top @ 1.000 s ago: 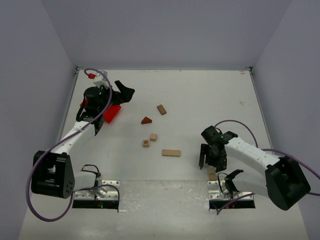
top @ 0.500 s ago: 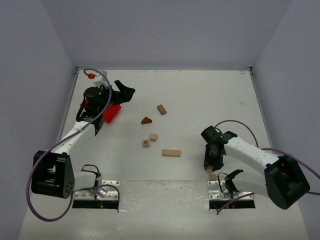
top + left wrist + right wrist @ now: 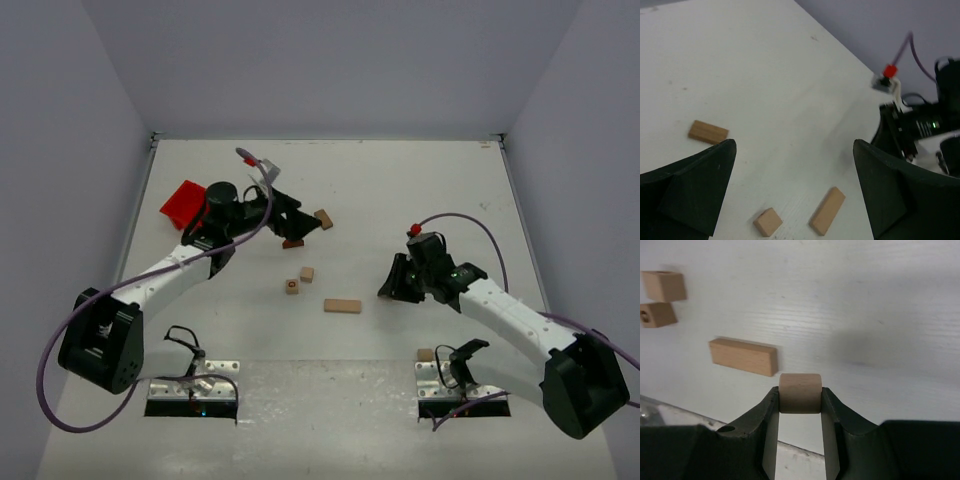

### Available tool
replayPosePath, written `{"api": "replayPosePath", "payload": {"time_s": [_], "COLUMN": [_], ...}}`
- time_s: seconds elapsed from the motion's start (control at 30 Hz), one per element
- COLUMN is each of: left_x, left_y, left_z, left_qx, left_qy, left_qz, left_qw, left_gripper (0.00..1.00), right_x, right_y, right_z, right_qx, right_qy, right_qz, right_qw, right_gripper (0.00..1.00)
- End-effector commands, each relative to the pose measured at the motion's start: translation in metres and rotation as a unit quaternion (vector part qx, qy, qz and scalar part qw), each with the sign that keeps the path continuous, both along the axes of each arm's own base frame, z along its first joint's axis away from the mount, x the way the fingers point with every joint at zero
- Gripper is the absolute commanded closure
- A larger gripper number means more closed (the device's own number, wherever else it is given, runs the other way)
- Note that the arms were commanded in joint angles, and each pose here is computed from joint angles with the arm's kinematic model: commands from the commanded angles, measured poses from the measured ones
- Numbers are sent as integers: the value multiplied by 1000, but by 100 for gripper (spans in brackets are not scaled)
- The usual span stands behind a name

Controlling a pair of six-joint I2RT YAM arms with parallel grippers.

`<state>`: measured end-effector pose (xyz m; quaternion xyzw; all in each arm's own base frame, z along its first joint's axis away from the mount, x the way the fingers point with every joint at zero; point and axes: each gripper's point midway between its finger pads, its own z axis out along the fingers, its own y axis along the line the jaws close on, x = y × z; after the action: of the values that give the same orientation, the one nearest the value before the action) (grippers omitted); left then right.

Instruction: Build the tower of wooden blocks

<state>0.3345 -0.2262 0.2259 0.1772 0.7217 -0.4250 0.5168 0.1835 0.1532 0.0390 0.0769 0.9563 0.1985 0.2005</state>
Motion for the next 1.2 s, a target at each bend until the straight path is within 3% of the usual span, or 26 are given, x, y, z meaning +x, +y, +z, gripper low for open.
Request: {"api": "replayPosePath", "payload": {"time_s": [0.0,0.23,0.33,0.57,0.73,1.0,1.17], "left_x": [-78,-124,-120,-100,-97,-117,-127], "left_y": [-72,-107,-112,-124,-129,-133,-135], "left_z": [5,-25,-34,-41,-45,-35,-35], "left_qx": [64,136,148,156,161,127,114], "left_qy": [-163,-264,-262,-238,-234,-246,-249], "left_qz": [-220,-287,-284,-265,-268,-312,-335], "left_qw": [960,911,911,921,921,909,902], "left_gripper": [0,0,0,3,19,27,39], "right_x": [49,29,19,12,12,12,14], "right_y": [43,72,80,83,83,83,84], "right_z": [71,106,116,123,123,115,115], "right_qx": [134,317,361,380,383,378,380], "right_qy": [-94,-35,-24,-12,-12,0,-4], "right_qz": [36,109,138,149,149,145,147], "right_qw": [986,941,922,913,911,914,913], "right_gripper": [80,82,83,83,82,82,82]}}
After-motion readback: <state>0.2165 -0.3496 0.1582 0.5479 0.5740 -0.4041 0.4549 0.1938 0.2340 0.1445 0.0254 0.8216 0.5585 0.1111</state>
